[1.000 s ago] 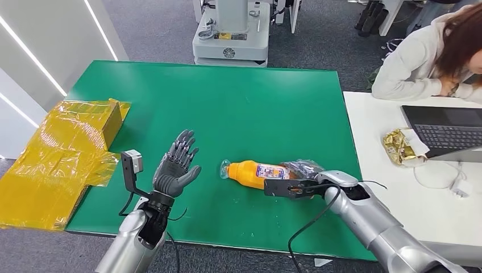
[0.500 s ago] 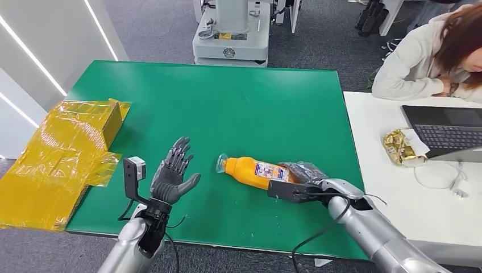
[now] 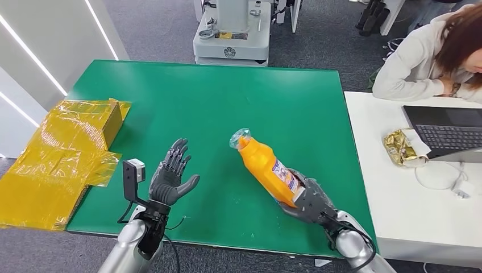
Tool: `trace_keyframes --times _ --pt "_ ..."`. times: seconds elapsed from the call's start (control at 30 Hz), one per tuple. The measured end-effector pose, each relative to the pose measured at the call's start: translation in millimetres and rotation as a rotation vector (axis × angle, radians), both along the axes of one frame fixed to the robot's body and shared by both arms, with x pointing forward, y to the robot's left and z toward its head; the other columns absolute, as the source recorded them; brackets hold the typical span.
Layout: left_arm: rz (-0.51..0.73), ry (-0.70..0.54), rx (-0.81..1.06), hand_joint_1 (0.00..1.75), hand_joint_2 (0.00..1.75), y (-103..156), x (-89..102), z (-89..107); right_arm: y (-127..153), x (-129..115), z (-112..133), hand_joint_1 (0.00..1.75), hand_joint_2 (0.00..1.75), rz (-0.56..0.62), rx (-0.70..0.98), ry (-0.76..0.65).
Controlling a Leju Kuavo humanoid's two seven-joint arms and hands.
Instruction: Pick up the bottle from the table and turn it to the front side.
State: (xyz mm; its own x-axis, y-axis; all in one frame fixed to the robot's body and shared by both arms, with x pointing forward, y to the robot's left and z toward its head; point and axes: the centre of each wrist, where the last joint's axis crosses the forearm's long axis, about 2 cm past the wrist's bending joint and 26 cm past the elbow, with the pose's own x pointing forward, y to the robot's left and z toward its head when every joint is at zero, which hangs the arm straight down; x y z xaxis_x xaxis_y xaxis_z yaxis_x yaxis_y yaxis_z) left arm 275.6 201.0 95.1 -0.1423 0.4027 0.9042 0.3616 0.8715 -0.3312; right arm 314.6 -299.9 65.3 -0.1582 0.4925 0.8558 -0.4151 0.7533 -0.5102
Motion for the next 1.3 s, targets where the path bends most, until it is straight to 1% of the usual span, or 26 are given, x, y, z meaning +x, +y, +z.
trace_keyframes --times 0.07,0.2,0.33,0.47,0.57,0.67,0.8,0.87,1.03,1.17,1.3 --pt "0.0 0.0 0.0 0.0 1.75 0.0 0.0 0.1 -1.7 -7.8 -1.9 1.75 1.75 -0.025 0.03 -0.008" --pt "0.0 -0.003 0.003 0.0 1.75 -0.1 0.4 0.4 -4.1 -16.2 -2.5 1.75 1.75 -0.06 0.071 -0.023" --pt "-0.002 -0.012 0.016 0.0 1.75 0.0 2.3 2.0 -4.1 -24.1 -2.5 1.75 1.75 -0.119 0.124 -0.072" --pt "-0.006 -0.031 0.031 0.0 1.75 -0.1 6.7 6.1 -2.0 -33.6 -1.9 1.75 1.75 -0.152 0.16 -0.114" --pt "-0.021 -0.057 0.037 0.0 1.75 -0.5 13.0 12.2 1.0 -34.8 1.4 1.75 1.75 -0.157 0.183 -0.151" --pt "-0.044 -0.099 0.038 0.0 1.75 -1.8 24.9 24.5 5.4 -25.9 8.6 1.75 1.75 -0.147 0.205 -0.197" --pt "-0.066 -0.16 0.037 0.0 1.75 -3.7 44.7 47.4 14.5 0.0 27.3 1.75 1.75 -0.129 0.233 -0.273" --pt "-0.072 -0.177 0.031 0.0 1.75 -4.0 51.0 55.3 19.4 9.8 34.4 1.75 1.75 -0.12 0.239 -0.3" --pt "-0.079 -0.206 0.018 0.0 1.75 -4.1 60.1 67.4 29.8 26.6 47.4 1.75 1.75 -0.097 0.244 -0.341" --pt "-0.097 -0.221 0.01 0.0 1.75 -4.9 64.8 74.3 39.2 34.9 56.3 1.75 1.75 -0.079 0.239 -0.358" --pt "-0.129 -0.241 0.013 0.0 1.75 -9.1 71.0 85.2 50.6 44.1 66.9 1.75 1.75 -0.057 0.225 -0.363"
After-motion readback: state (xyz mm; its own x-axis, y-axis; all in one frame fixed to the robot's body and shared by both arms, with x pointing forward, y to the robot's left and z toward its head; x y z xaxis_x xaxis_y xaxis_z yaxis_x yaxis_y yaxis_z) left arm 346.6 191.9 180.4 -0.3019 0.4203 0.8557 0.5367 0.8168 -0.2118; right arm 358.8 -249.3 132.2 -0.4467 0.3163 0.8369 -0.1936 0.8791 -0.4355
